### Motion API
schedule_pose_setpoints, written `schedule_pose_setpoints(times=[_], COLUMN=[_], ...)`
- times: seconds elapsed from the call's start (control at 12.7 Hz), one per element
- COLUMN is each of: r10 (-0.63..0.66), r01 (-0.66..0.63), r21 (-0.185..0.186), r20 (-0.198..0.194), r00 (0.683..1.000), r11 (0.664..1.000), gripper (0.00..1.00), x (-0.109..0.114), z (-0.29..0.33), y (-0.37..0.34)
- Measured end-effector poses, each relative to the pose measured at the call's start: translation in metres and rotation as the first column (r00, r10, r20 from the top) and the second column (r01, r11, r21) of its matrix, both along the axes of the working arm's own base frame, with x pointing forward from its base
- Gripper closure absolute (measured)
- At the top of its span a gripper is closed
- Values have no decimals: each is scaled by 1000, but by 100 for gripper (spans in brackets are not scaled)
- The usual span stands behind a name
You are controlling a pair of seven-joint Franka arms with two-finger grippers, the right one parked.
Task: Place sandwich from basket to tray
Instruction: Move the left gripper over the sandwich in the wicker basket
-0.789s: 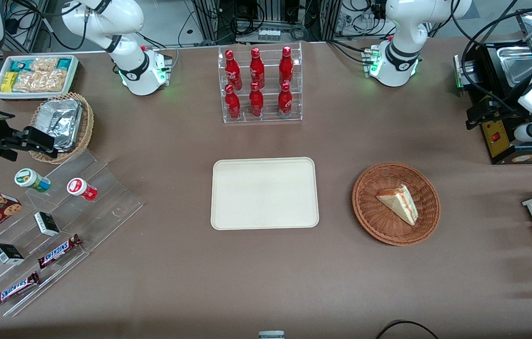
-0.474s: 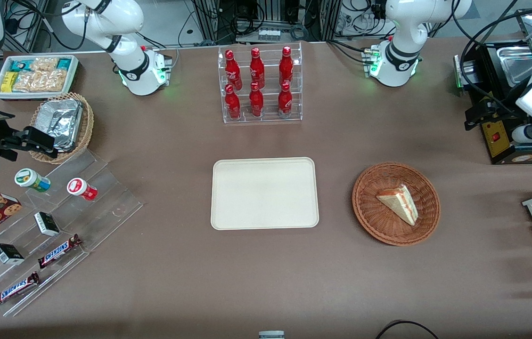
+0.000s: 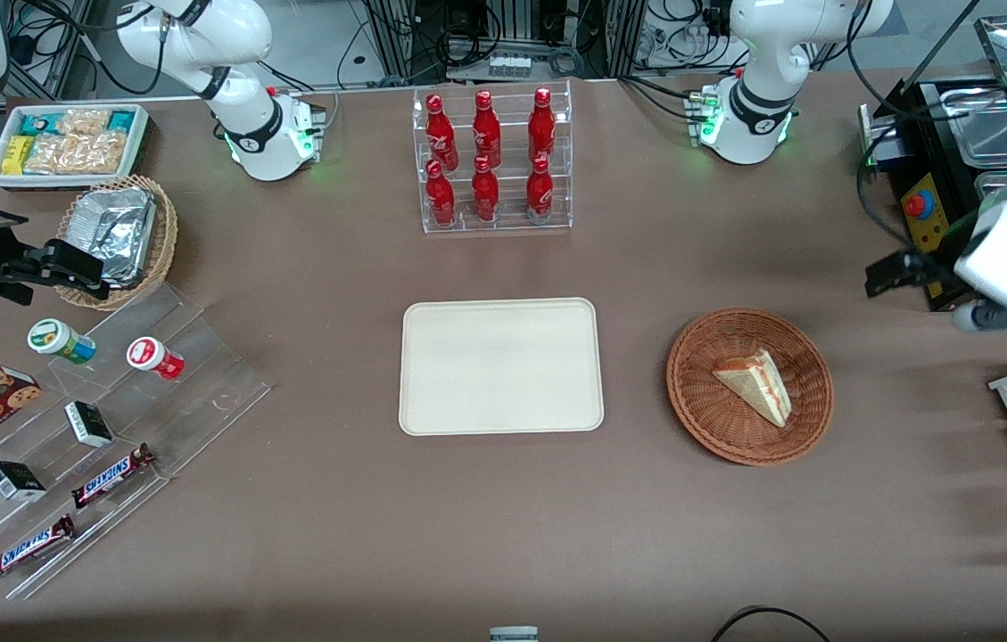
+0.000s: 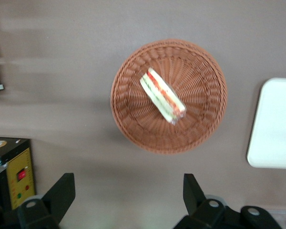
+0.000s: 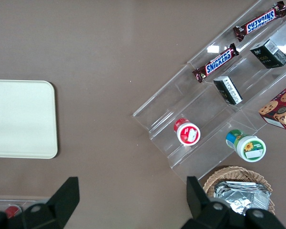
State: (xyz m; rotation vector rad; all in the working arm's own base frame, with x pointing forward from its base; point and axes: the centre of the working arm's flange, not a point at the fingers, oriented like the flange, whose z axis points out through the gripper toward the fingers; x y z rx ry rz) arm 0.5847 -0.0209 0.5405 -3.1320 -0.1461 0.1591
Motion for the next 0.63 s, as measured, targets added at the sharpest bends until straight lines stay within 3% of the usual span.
schedule_pose_setpoints(times=[0.39,0.63], r10=[152,295], r01=[-151,-294], r21=[16,34], r20=[-58,-59], r00=[987,954], r11=[988,955], gripper=[0,0], x=[25,36], z=[-65,-91], y=[15,15])
